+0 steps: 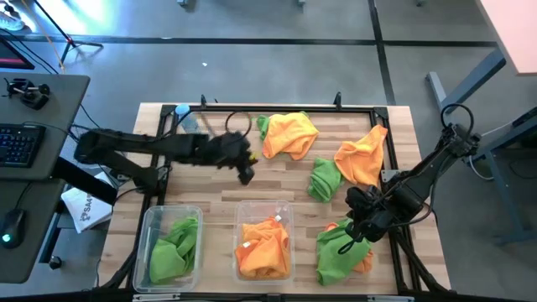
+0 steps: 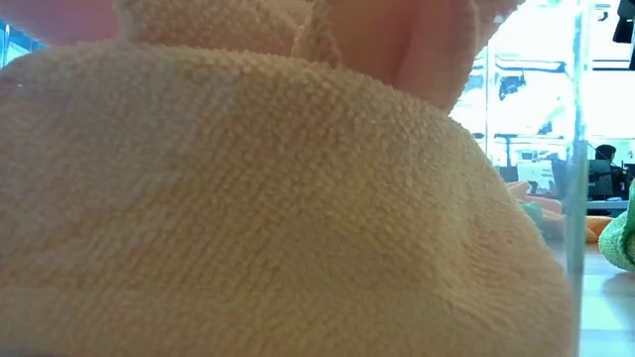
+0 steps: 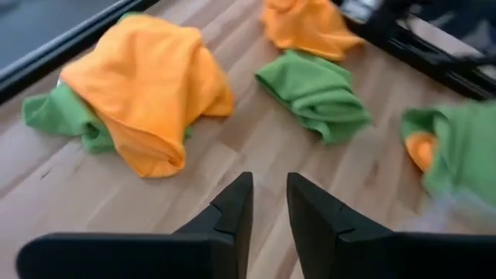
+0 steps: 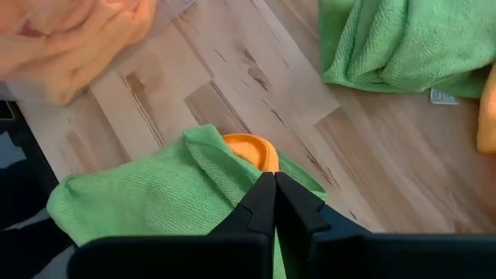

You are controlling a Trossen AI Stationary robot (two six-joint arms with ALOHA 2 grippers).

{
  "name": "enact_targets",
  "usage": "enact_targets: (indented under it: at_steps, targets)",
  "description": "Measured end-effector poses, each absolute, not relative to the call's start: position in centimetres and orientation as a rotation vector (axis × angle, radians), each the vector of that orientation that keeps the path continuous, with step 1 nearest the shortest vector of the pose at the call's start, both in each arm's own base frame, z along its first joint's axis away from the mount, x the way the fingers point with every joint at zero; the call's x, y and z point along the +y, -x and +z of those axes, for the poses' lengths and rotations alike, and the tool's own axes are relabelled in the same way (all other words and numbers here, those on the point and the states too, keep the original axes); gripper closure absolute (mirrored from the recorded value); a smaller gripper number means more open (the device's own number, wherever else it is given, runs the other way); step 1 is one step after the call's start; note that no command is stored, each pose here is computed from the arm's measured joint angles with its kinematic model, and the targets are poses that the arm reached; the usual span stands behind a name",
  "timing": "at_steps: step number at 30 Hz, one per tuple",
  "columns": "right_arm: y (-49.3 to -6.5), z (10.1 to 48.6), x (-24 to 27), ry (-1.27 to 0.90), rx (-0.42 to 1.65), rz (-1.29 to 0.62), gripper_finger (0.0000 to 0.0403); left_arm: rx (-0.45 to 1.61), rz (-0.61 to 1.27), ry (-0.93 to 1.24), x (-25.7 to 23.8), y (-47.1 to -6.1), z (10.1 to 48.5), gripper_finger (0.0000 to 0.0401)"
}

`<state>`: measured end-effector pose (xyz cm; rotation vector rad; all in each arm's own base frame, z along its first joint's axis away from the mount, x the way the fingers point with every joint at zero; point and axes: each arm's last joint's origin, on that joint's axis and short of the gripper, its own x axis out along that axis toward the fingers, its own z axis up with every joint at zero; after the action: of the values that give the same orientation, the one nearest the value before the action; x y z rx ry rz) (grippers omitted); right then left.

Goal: Sort microfiber towel by color & place in baskets
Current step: Put the orange towel into the right transparent bin

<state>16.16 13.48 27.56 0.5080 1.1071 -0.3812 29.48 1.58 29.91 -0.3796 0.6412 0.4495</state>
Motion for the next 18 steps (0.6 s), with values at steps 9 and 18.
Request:
enact_targets:
  at_steps: [9,18]
  targets:
    - [-16.4,27.7,13.2,-0.472,1.016,-0.43,0.0403,0.714,0.523,0.536,9.3,-33.6,27.9,0.0376]
    - [-16.4,27.7,13.1,-0.579,0.967,-0.51,0.0402,0.777,0.593,0.744,14.6,-35.6,24.1,0.0371]
